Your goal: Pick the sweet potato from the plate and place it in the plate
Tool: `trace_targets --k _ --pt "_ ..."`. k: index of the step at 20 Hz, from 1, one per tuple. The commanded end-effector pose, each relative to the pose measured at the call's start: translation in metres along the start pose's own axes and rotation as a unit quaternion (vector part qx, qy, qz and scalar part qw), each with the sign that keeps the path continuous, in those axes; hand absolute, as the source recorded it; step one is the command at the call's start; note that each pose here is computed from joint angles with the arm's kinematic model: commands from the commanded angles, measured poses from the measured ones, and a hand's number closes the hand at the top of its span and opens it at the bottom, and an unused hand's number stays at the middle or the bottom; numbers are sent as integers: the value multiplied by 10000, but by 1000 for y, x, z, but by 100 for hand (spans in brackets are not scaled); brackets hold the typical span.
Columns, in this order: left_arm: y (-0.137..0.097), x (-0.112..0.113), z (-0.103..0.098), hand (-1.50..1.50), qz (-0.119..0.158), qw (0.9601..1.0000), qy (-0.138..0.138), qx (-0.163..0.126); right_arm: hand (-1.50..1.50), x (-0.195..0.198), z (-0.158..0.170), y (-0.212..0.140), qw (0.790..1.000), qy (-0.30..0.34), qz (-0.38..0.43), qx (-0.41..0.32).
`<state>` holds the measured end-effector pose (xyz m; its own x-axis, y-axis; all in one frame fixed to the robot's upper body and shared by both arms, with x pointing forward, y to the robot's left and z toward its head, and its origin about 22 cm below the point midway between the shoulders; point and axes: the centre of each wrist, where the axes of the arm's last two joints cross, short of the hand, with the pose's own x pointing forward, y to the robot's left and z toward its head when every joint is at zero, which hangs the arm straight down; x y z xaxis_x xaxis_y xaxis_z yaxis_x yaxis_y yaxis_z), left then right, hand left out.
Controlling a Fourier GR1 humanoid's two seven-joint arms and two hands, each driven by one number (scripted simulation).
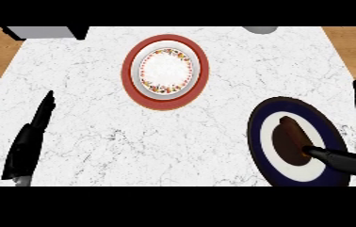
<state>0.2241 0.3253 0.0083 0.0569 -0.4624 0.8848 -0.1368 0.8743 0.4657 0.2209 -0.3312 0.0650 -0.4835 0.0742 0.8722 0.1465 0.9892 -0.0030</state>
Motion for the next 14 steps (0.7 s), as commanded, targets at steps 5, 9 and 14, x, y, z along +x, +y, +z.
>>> trace_targets --k 5,9,14 --pt "13 -20 16 0 -61 9999 -35 -152 -150 35 74 -24 9991 -288 317 79" --pt "3 -15 15 0 -101 9999 -72 -83 -150 57 71 -56 9864 370 1212 1050" --pt "13 -17 6 0 -76 9999 -85 -76 -150 80 53 -57 9460 1000 2629 1611"
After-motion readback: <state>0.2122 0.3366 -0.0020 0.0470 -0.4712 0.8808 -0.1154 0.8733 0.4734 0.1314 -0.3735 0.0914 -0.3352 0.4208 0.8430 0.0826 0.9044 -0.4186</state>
